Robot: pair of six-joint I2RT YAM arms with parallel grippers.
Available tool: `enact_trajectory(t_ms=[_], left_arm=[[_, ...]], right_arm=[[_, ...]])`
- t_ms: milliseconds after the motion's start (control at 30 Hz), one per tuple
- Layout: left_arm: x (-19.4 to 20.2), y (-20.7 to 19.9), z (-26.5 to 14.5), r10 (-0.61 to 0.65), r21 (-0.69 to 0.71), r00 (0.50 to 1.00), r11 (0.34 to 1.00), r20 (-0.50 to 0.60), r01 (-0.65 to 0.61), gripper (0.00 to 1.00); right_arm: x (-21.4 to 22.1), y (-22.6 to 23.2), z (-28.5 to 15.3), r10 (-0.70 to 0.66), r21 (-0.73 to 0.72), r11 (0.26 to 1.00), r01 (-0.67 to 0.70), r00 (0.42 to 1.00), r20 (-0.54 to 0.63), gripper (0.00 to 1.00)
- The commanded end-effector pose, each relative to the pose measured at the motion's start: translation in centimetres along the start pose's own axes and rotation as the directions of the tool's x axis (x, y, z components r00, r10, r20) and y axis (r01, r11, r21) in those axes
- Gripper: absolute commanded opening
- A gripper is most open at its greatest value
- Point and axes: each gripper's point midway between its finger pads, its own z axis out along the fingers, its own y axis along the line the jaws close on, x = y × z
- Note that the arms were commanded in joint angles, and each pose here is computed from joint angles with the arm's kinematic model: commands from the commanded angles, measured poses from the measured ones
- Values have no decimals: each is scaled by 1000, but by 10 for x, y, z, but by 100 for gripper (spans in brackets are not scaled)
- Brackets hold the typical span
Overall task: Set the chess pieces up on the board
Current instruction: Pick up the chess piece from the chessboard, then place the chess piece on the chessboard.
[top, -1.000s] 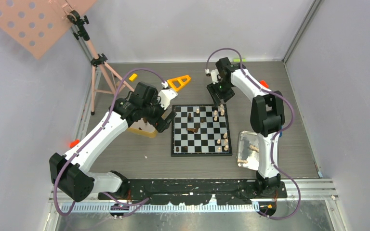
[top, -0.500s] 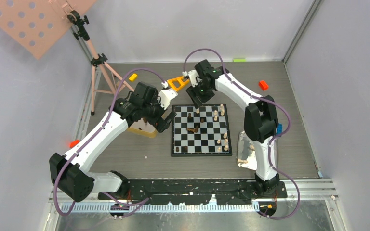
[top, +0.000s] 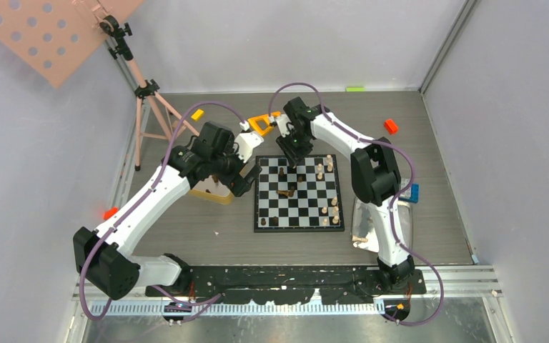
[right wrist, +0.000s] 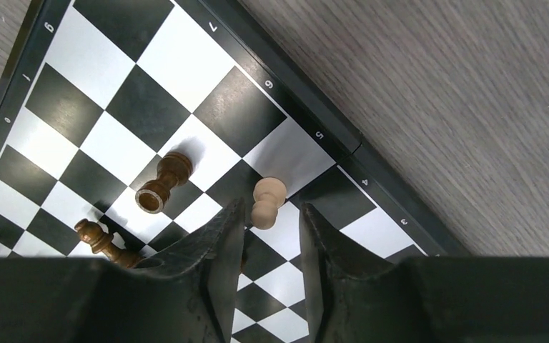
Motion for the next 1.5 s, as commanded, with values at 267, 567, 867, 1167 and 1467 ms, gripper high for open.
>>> enact_trajectory(t_ms=[267, 567, 867, 1167, 1467], left_arm=[[-8, -1, -7, 22, -6, 999, 1000, 40, -22, 98], [-8, -1, -7, 23, -6, 999, 1000, 45, -23, 98], [-8, -1, -7, 22, -5, 999, 1000, 43, -22, 98], [-8, -1, -6, 21, -3, 999, 1000, 43, -21, 98], [-9, -1, -7, 19, -2, 999, 1000, 42, -19, 98]], right_arm=[[-17, -11, -16, -19, 66, 998, 15, 998, 53, 7], [-6, -50, -43, 42, 150, 987, -52, 997, 67, 1], [11, -69, -50, 78, 167, 982, -84, 996, 39, 1], [30, -69, -51, 84, 172, 982, -83, 997, 1, 1], [35, -75, -50, 92, 184, 979, -89, 996, -10, 1]])
